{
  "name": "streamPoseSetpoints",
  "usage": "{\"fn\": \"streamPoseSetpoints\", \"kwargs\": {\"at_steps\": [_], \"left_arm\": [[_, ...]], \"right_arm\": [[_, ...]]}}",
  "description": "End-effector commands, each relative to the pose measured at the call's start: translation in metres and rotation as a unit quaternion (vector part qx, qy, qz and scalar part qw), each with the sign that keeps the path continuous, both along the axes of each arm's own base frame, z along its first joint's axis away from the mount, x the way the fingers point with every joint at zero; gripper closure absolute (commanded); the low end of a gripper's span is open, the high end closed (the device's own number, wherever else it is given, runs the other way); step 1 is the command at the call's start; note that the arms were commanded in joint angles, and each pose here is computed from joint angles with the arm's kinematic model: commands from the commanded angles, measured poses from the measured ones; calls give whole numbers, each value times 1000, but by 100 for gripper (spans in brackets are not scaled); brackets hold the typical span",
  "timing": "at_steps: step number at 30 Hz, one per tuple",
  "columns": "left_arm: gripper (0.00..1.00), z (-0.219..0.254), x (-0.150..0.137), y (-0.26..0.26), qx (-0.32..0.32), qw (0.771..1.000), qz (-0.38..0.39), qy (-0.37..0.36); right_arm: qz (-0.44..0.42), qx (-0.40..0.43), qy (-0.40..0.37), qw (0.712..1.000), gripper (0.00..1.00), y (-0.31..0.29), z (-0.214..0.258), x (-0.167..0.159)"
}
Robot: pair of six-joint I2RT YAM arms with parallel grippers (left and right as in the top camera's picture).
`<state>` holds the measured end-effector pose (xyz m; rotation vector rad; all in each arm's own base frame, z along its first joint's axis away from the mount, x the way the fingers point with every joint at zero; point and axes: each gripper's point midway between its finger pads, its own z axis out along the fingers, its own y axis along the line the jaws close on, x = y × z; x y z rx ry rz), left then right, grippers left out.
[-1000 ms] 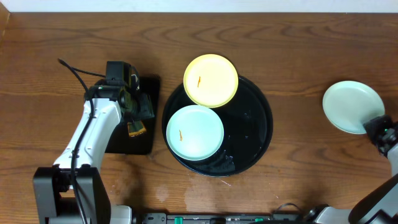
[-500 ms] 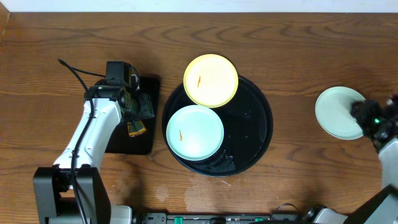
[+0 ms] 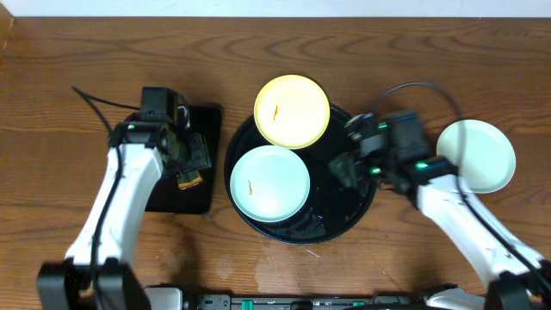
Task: Clean dirty plates on tray and stack at the side
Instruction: 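Grip the rim of the lower mint plate with the right gripper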
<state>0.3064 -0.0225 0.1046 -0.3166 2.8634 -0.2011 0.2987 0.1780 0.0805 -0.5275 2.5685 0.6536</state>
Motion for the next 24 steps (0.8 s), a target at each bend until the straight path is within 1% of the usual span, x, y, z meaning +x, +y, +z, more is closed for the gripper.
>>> {"fn": "streamPoseSetpoints", "kwargs": {"at_steps": [1, 4, 7, 9, 11, 13, 16, 18, 20, 22, 24], "left_arm": [[35, 36, 5, -8, -24, 998, -10, -54], [35, 50, 1, -9, -27, 997, -11, -74], [35, 57, 0, -9, -27, 996, -12, -86], [35, 58, -1, -9, -27, 996, -12, -87], [35, 57, -2, -9, -27, 996, -12, -85], [35, 57, -3, -9, -27, 996, -12, -82], [35, 56, -4, -9, -27, 996, -12, -79], [35, 56, -4, -9, -27, 996, -12, -80], [35, 56, -4, -9, -27, 996, -12, -80], [35, 56, -4, -9, -27, 996, -12, -79], [35, 56, -4, -9, -27, 996, -12, -79]], "right_arm": [[50, -78, -19, 996, 46, 8, -26, -4], [61, -94, -16, 994, 47, 17, -45, -2], [86, -61, -15, 994, 50, 38, -54, -1], [99, -32, -25, 994, 53, 50, -46, 3], [92, -36, -41, 994, 57, 50, -43, 11], [82, -56, -42, 994, 57, 44, -49, 13], [90, -56, -21, 994, 57, 45, -59, 7], [119, -49, -11, 992, 56, 53, -68, -2], [130, -53, -5, 990, 56, 57, -77, -6], [129, -67, -2, 989, 67, 56, -87, -6], [120, -91, -2, 989, 72, 49, -95, -4]]}}
